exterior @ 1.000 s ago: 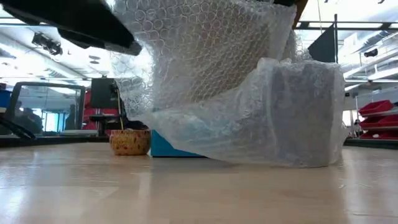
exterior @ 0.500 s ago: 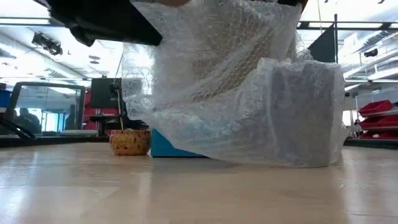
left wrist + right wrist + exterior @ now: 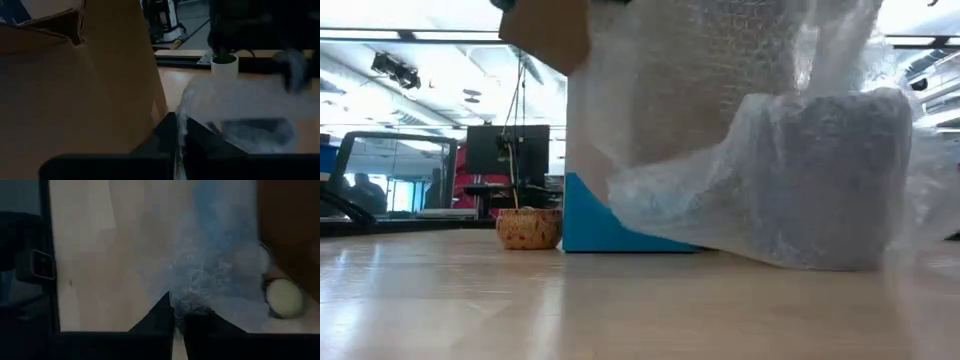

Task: Wrap mug
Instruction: Wrap the purple mug with the bubble wrap

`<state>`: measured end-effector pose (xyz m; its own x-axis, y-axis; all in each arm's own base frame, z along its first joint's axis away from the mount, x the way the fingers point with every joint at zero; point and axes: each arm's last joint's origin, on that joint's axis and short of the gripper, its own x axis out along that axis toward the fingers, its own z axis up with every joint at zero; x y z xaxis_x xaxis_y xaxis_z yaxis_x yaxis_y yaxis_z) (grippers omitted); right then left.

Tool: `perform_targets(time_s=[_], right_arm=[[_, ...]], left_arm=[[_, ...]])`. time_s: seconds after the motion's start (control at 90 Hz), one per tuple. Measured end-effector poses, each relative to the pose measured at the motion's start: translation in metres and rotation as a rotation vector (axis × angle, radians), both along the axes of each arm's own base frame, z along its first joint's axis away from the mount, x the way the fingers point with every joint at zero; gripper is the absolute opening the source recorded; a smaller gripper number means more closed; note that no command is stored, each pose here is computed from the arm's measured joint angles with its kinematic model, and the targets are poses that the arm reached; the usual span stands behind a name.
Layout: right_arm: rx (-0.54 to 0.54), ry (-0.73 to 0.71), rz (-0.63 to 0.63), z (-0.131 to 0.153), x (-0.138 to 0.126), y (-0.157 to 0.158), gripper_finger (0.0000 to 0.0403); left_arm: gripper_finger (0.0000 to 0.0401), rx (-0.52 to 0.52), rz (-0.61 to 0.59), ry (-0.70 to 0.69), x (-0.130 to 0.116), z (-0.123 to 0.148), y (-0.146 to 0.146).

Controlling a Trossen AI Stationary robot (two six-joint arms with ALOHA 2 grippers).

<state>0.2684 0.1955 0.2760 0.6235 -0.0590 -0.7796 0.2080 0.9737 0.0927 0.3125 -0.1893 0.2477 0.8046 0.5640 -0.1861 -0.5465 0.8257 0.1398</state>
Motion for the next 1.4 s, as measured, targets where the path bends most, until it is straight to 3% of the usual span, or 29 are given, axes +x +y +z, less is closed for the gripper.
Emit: perform_targets(time_s=[0.344,0.744,1.156,1.4], right_arm=[[0.132,-0.003,0.014,-0.044,0.019,-0.025,0.0],[0.085,0.014,-0.021,-0.056,0.023,-0.043,0.0005],[0.044,-0.037,0.014,-0.052,0.026,-0.042,0.0101],[0.068,-0.035,0.063,-0.042,0.012,-0.032,0.013]], left_arm=[[0.0,-0.105,-0.083,-0.062,0.019,0.004,0.011],[0.0,-0.201,-0.237,-0.197,0.051,-0.013,0.011],[0.0,-0.268,-0.292,-0.262,0.069,-0.036,0.016],[0.0,-0.292,-0.285,-0.286,0.071,-0.035,0.019]])
